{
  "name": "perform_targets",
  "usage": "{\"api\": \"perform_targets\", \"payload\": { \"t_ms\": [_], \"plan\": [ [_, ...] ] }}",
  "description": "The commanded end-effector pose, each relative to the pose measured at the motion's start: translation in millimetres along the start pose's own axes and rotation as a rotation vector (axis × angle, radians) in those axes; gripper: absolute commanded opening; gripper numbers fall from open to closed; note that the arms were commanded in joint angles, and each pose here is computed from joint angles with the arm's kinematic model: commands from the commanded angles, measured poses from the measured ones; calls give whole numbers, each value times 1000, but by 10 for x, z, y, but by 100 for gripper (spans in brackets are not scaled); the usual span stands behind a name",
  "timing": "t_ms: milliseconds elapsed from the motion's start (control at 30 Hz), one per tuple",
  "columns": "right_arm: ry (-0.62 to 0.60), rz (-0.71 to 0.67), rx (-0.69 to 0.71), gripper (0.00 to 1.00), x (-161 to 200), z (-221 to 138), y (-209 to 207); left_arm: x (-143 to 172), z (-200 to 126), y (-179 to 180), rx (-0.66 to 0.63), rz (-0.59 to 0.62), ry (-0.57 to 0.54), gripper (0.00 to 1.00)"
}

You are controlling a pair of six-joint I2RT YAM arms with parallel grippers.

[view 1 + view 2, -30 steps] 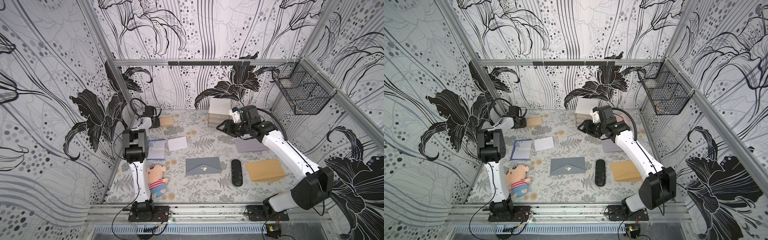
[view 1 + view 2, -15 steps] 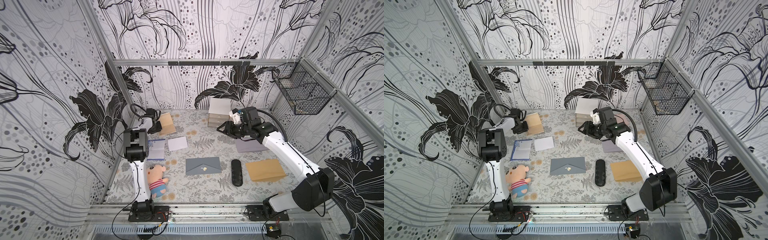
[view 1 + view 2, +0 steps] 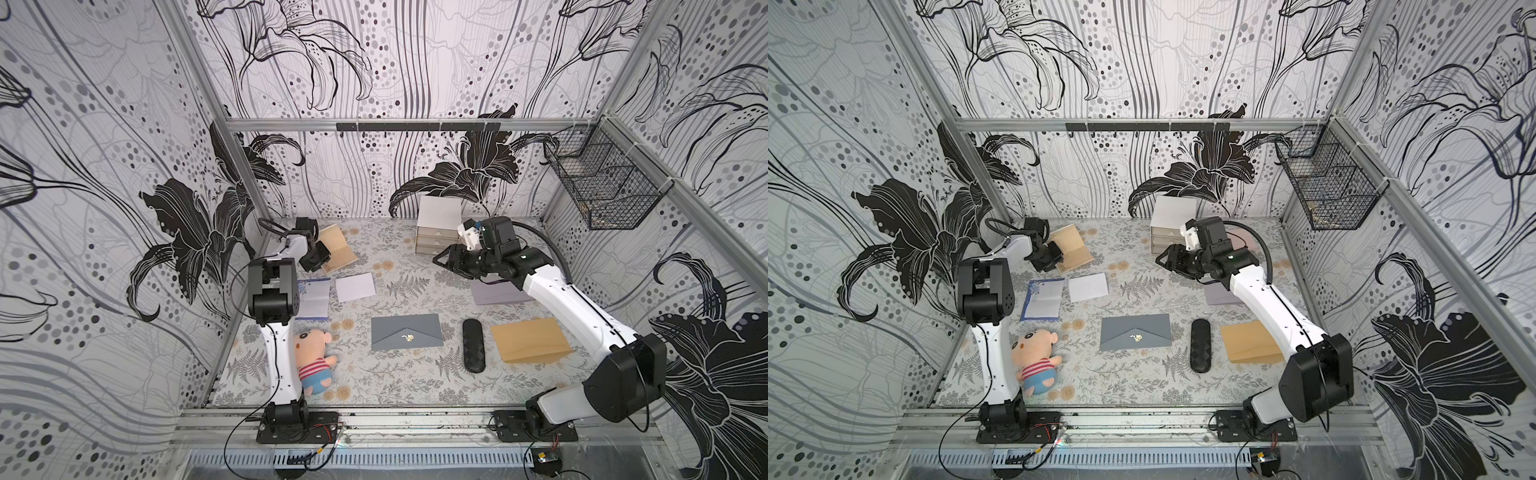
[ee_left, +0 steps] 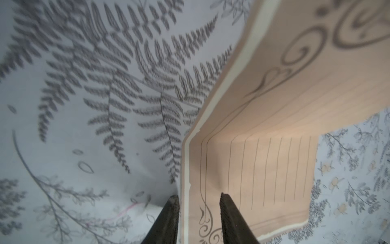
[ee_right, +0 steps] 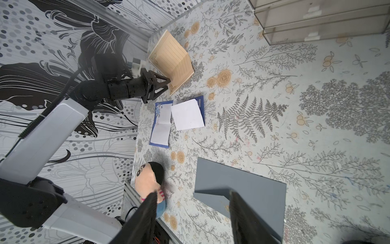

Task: Take the letter paper out of the envelope
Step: Adjust the letter paper at the center of the board.

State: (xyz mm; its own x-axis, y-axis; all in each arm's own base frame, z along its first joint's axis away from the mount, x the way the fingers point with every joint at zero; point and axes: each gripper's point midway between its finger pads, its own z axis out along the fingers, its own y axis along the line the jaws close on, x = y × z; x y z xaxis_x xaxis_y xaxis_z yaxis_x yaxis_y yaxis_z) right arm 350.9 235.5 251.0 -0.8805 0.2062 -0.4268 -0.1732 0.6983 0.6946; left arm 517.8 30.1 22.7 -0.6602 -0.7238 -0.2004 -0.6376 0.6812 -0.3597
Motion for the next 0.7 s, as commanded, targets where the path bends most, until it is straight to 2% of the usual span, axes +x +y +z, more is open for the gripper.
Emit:
{"api": "perform_targets", "payload": {
  "t_ms": [0,200,400,533,667],
  "plan": [
    [-30,-2,-21,58,-32,-82,57,402,244,-8,46,-237,117,35],
    [-35,-1,-15,58,5,-118,36,523,285,-398,177,-366,157,34],
    [-42,-5,-10,58,13,-171,47,647,401,-557,233,-427,182,33],
    [-38,-9,2,58,50,-183,13,598,189,-496,205,-407,121,33],
    [-36,-14,7,58,75,-191,-7,559,-74,-524,213,-360,79,40]
  ]
}}
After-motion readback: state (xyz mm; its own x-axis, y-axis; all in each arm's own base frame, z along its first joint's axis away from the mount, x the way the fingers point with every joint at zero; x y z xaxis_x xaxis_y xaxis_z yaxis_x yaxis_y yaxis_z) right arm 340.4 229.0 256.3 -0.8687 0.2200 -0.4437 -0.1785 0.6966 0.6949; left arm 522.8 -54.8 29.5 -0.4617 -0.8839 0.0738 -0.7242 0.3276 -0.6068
